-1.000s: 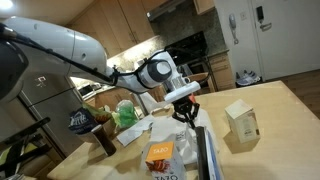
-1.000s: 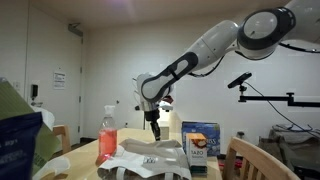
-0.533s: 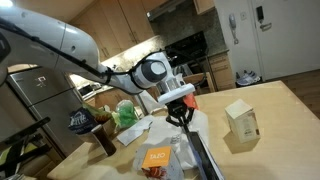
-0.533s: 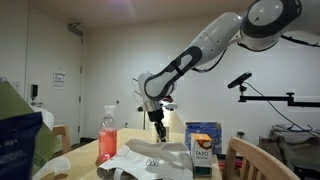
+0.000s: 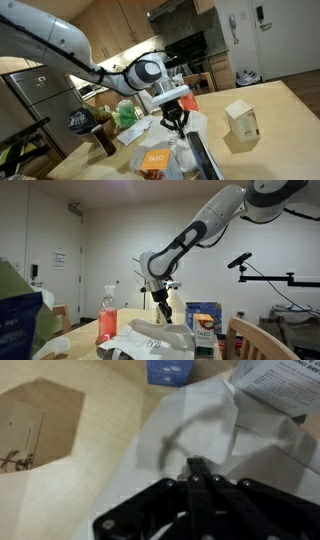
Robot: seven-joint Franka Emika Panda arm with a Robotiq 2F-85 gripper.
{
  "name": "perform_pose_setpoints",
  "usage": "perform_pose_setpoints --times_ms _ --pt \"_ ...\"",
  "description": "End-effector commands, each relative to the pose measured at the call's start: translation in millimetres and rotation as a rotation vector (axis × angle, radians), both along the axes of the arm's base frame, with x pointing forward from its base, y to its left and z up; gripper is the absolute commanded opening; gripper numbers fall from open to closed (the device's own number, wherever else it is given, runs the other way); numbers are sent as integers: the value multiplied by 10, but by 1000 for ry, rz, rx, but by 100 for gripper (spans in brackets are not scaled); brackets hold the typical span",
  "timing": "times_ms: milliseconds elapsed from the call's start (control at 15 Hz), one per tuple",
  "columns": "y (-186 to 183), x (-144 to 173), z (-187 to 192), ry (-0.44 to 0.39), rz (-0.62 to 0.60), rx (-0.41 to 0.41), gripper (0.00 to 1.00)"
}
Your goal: Flatten the bag
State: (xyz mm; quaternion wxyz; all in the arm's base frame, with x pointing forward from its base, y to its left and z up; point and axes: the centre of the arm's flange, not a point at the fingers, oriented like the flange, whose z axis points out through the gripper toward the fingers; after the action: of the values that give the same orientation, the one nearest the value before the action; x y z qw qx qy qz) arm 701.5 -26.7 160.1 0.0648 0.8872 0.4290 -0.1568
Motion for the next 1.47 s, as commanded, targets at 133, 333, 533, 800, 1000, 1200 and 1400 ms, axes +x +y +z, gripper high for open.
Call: perform_pose_setpoints --times_ms 133,333,533,800,1000,1200,1400 --pt "72 -312 121 37 45 -2 0" --pt "135 -325 124 33 65 18 0" --pt "194 -265 131 -9 81 29 0" --pt "286 -85 158 -45 112 21 0" --pt "339 -44 206 -48 135 26 0" --pt "356 9 190 -59 128 51 0" --pt "358 63 214 -71 101 56 0"
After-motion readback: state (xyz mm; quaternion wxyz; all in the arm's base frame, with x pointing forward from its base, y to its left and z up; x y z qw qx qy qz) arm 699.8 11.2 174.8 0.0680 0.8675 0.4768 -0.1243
